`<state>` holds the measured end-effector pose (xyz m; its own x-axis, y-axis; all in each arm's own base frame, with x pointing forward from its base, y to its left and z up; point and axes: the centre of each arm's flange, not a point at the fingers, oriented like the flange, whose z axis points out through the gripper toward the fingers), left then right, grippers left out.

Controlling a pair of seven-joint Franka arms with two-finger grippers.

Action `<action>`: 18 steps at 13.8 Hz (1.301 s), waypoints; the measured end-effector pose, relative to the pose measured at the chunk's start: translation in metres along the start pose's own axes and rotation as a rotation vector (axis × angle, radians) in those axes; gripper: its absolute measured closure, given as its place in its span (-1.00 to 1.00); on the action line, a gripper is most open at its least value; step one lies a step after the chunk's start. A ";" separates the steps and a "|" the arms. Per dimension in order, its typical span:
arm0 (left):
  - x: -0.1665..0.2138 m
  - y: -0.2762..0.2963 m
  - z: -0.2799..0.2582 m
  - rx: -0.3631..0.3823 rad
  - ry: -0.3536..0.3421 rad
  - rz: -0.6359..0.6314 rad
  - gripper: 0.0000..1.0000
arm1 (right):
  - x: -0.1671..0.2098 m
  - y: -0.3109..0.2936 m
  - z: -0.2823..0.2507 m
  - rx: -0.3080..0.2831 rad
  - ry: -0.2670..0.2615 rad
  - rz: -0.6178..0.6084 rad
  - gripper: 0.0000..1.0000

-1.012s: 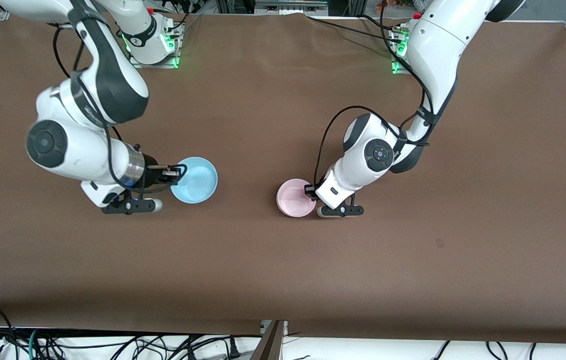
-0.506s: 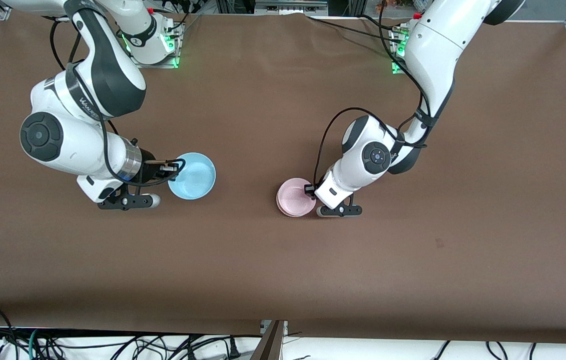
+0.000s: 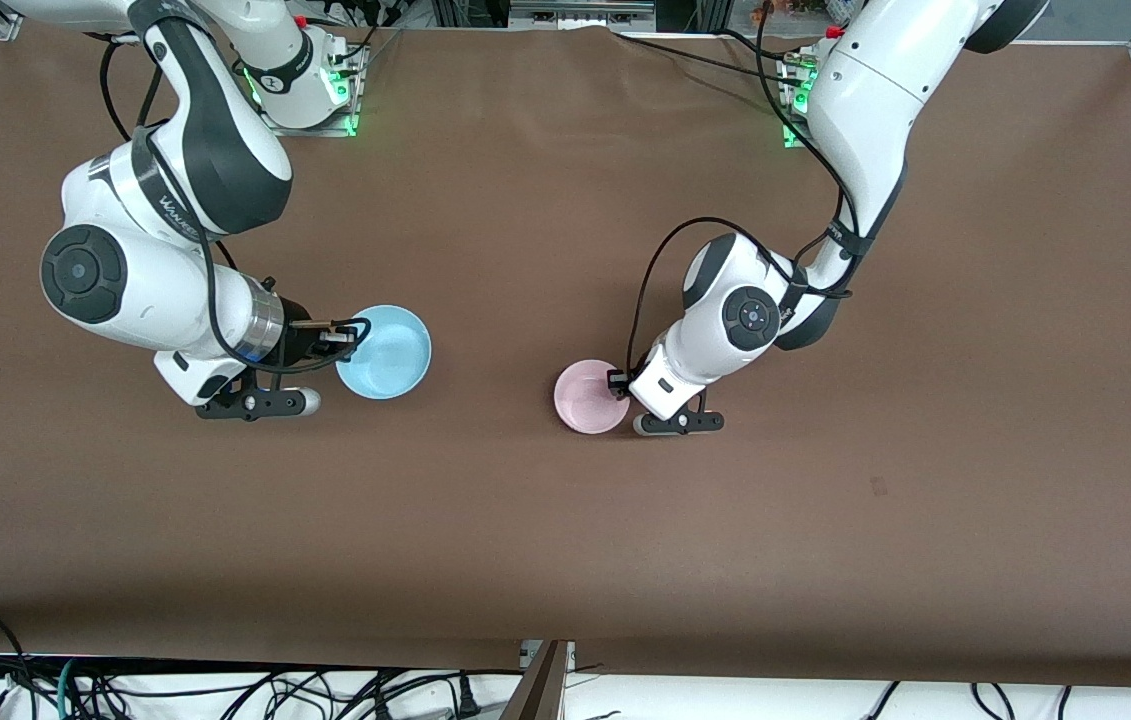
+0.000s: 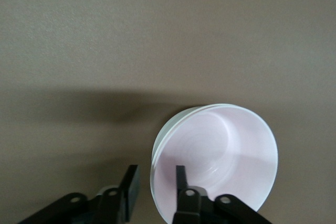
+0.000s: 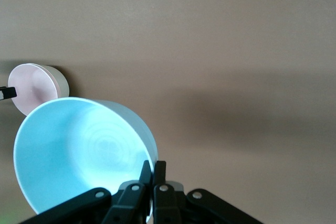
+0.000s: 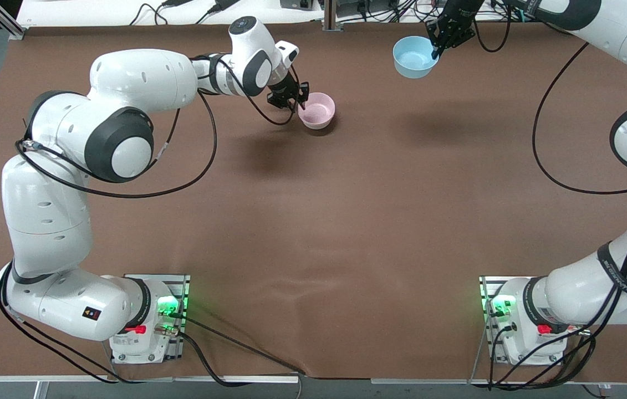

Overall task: Stack pink and blue bowls on white bowl
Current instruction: 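Lift the blue bowl toward the stack with the right gripper, then lower the blue bowl onto the pink bowl while the left gripper withdraws, then open the right gripper to release the blue bowl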

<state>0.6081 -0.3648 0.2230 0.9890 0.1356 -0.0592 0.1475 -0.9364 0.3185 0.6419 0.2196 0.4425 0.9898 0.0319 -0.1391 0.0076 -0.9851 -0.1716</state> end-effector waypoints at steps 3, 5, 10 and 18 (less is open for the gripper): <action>0.012 -0.001 -0.030 -0.001 0.010 -0.028 -0.48 | -0.001 -0.006 0.002 0.000 -0.001 -0.008 0.95; 0.035 -0.026 -0.082 0.019 0.007 -0.071 -0.88 | -0.003 -0.020 0.009 0.003 0.004 -0.003 0.95; 0.060 -0.143 -0.288 0.200 0.009 0.002 -1.00 | -0.007 -0.114 0.083 0.065 0.057 0.106 0.95; 0.014 -0.226 -0.427 0.321 -0.034 0.020 -1.00 | -0.015 -0.236 0.210 0.046 0.184 0.205 0.95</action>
<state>0.5943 -0.0130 0.5541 0.9899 0.1103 -0.0892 0.1113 -0.9938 0.0058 0.5954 0.4871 0.2806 0.9793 -0.2023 0.0037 -0.1973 -0.9590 -0.2033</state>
